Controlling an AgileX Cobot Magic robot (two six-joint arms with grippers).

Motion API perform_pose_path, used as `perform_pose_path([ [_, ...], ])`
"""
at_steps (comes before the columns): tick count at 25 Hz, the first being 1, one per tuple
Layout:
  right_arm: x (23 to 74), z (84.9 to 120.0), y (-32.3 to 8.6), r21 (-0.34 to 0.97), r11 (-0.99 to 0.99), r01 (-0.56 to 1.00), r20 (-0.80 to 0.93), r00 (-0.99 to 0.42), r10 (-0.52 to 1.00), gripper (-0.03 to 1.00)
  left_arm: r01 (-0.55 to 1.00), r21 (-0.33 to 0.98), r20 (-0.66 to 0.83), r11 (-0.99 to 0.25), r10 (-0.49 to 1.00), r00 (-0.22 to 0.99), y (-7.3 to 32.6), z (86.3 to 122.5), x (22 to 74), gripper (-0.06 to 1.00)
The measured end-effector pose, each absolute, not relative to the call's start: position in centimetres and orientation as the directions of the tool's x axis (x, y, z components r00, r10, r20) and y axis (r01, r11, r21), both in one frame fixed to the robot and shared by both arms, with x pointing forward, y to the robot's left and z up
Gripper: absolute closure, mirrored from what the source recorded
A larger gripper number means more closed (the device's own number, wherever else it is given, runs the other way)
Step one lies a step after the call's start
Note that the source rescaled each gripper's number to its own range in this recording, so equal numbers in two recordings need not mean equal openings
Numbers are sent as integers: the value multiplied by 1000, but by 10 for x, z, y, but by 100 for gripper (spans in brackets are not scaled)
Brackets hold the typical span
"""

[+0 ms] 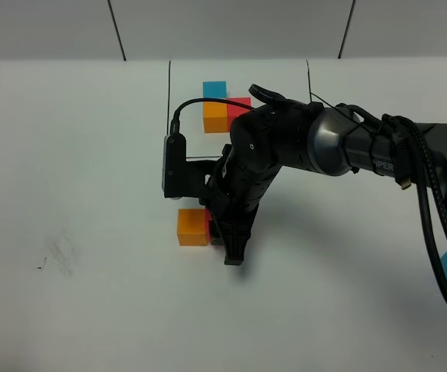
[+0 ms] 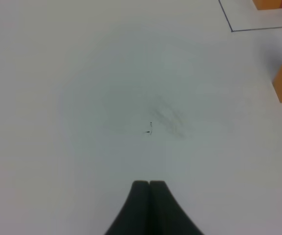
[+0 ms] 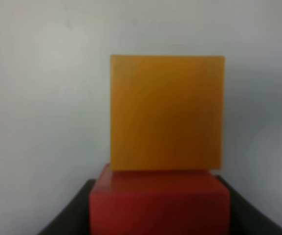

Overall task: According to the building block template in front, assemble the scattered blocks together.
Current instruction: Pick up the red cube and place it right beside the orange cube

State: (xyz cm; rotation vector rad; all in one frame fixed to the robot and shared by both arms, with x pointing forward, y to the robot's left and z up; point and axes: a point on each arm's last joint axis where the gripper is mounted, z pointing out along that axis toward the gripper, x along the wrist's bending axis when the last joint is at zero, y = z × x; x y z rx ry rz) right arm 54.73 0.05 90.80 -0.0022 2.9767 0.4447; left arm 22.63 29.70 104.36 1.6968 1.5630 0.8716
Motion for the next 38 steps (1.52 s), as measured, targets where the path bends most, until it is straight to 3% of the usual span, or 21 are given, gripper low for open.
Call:
perform_pose_path([
  [38, 551, 886, 0, 265, 963, -49, -114, -993, -20, 54, 555, 829, 37, -65, 997, 62, 297, 1044, 226, 94],
])
